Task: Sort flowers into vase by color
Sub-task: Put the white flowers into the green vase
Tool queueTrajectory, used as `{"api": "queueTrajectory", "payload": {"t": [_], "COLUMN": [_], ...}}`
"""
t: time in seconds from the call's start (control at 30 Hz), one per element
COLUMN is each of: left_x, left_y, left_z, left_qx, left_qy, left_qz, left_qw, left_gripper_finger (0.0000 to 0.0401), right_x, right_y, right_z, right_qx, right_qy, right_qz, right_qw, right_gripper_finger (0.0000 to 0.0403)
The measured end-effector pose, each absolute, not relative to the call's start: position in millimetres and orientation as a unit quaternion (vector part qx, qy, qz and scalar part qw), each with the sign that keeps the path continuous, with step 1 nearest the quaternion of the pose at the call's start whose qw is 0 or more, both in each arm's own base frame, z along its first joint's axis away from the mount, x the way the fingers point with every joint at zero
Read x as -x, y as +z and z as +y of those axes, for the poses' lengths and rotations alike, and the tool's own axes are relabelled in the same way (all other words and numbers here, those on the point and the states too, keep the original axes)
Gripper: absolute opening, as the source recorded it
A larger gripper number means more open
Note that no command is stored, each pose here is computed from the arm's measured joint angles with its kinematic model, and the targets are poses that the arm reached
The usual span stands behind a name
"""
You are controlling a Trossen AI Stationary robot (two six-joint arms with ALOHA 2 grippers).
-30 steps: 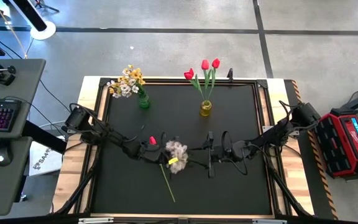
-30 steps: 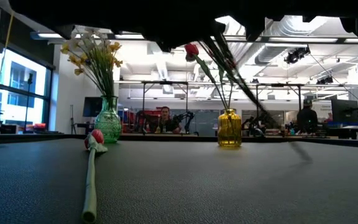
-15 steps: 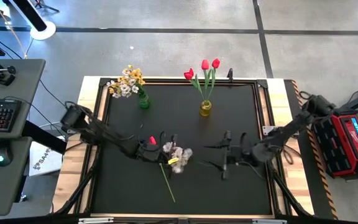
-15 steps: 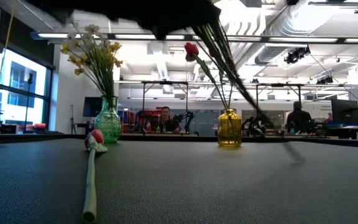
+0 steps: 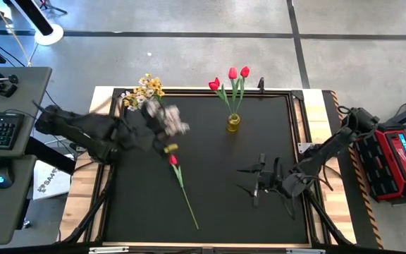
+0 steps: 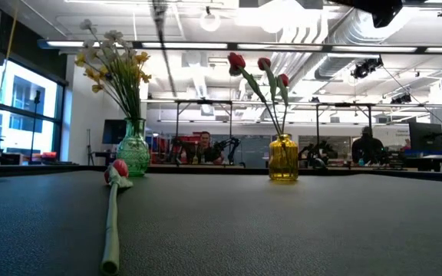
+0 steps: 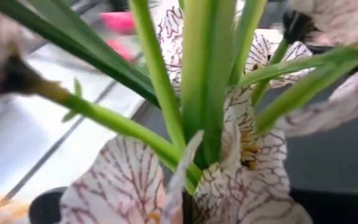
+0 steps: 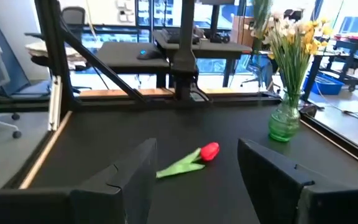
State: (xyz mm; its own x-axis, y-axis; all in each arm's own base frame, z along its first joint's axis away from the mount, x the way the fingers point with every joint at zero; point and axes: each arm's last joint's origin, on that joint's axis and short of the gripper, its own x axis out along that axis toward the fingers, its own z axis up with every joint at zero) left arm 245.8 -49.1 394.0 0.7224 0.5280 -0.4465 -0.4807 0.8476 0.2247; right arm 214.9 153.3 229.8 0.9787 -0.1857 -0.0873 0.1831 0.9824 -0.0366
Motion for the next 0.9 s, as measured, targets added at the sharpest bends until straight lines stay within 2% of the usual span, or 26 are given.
{"api": "queueTrajectory", "payload": {"t": [0.17,0.4,0.7,0.9], "left_x": [-223,-218,-214,-218], "left_y": [419,416,413,393], "left_z": [-12,27,51,53], "left_qx": [-0.053,-0.052,-0.044,-0.047], "left_qy": [0.385,0.452,0.494,0.497], "left_qz": [0.257,0.290,0.308,0.331], "left_qw": [0.885,0.842,0.812,0.801], "left_gripper_finger": [0.0001,0.0001,0.0001,0.0001], "right_x": [-219,-220,-220,-220], "right_y": [225,226,225,225], "right_z": [151,151,151,152], "right_qx": [0.015,0.014,0.013,0.012], "right_qy": [-0.101,-0.102,-0.102,-0.095], "right_qz": [0.051,0.049,0.049,0.050], "right_qw": [0.993,0.993,0.993,0.994], "right_gripper_finger": [0.0216,0.0216,0.0216,0.0216]}}
